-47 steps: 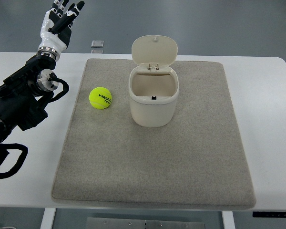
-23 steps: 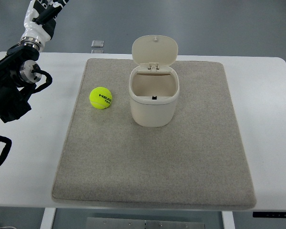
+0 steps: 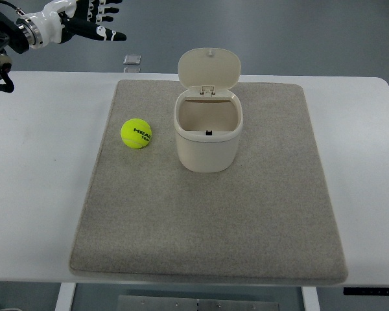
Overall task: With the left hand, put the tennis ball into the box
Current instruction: 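Swing the left hand forward and open its fingers above the tennis ball, then lower the open left hand around the yellow tennis ball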
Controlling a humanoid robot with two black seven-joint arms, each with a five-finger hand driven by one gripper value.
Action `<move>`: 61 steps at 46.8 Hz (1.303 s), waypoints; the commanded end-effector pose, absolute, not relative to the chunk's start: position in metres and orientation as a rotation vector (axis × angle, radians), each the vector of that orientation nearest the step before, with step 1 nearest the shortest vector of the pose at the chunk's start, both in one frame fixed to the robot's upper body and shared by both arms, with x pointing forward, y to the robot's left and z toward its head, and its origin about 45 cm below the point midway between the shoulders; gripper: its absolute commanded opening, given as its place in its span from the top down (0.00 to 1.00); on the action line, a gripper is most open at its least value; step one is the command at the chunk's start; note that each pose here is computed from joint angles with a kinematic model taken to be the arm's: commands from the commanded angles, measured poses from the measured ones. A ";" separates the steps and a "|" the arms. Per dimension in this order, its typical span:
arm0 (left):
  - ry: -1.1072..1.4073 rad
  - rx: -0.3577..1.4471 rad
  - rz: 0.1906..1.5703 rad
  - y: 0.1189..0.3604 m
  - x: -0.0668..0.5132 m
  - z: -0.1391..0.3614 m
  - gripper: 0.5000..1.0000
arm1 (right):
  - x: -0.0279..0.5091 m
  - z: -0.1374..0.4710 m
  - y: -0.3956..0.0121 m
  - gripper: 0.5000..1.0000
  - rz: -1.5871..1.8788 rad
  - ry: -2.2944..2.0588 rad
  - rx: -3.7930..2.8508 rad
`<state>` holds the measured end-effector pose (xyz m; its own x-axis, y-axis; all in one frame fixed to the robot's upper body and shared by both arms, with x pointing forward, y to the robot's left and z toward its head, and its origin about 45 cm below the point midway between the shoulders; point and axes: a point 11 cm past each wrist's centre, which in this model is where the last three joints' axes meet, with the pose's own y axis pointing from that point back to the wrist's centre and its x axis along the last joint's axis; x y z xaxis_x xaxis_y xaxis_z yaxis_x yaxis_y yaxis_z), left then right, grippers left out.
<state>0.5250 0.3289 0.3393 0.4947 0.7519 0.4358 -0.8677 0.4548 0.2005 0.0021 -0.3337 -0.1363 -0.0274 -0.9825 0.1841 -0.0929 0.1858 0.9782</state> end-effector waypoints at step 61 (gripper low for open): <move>-0.737 0.953 0.311 0.292 0.470 0.307 0.02 | 0.002 -0.136 -0.334 0.19 -1.037 -1.375 1.129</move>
<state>0.4714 0.2926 0.3155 0.7152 -0.0729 0.6951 -0.5488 0.5573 0.6231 0.0022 -0.3337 -0.1363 -0.0274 -0.9825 0.1841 -0.0930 0.1859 0.9782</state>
